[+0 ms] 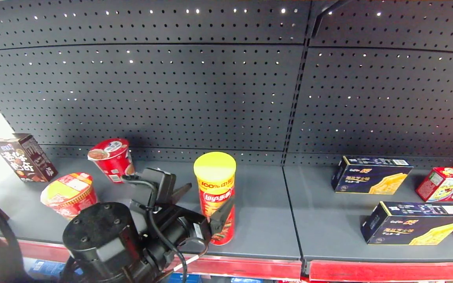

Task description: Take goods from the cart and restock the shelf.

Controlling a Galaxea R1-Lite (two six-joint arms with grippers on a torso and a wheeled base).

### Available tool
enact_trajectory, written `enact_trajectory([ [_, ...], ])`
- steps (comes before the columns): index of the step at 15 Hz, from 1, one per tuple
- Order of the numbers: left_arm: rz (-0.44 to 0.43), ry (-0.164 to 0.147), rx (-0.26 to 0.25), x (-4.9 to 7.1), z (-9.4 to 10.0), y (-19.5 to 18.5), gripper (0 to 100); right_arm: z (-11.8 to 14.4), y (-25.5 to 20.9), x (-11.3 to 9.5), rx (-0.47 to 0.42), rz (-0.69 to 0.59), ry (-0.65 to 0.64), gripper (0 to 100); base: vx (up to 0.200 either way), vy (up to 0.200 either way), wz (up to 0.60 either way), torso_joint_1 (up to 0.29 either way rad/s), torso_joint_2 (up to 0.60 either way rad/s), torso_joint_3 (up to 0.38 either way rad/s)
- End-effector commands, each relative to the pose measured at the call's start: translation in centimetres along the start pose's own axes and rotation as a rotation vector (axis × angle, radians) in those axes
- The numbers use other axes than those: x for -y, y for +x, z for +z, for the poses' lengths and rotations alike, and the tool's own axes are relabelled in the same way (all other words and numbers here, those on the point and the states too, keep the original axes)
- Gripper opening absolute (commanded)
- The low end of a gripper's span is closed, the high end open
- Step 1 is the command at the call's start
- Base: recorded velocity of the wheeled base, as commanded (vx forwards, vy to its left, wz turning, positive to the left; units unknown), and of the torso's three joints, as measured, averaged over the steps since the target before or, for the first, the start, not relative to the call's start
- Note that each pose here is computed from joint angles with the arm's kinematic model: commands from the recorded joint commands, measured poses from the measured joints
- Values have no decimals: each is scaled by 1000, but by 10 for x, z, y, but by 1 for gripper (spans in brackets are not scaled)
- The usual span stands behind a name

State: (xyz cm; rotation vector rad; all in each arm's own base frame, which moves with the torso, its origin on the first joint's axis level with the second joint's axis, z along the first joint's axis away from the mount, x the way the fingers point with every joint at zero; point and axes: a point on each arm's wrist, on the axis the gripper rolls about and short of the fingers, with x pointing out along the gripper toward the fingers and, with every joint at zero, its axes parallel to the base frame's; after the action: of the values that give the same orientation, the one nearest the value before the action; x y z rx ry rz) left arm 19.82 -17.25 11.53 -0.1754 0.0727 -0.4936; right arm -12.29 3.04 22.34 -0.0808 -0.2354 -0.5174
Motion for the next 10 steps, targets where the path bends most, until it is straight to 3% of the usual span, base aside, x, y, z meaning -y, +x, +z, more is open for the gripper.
enact_trajectory([
  [1, -7, -3, 23, -3, 11, -21, 100, 1, 0, 0, 3, 1, 0, 0, 0, 0, 0, 0, 0, 0],
  [5, -14, -10, 51, -6, 20, -41, 100, -4, -5, -1, -10, 1, -5, 0, 0, 0, 0, 0, 0, 0],
  [10, 14, -25, 116, -19, 34, -74, 100, -8, -9, -1, -19, 11, -8, 0, 0, 0, 0, 0, 0, 0],
])
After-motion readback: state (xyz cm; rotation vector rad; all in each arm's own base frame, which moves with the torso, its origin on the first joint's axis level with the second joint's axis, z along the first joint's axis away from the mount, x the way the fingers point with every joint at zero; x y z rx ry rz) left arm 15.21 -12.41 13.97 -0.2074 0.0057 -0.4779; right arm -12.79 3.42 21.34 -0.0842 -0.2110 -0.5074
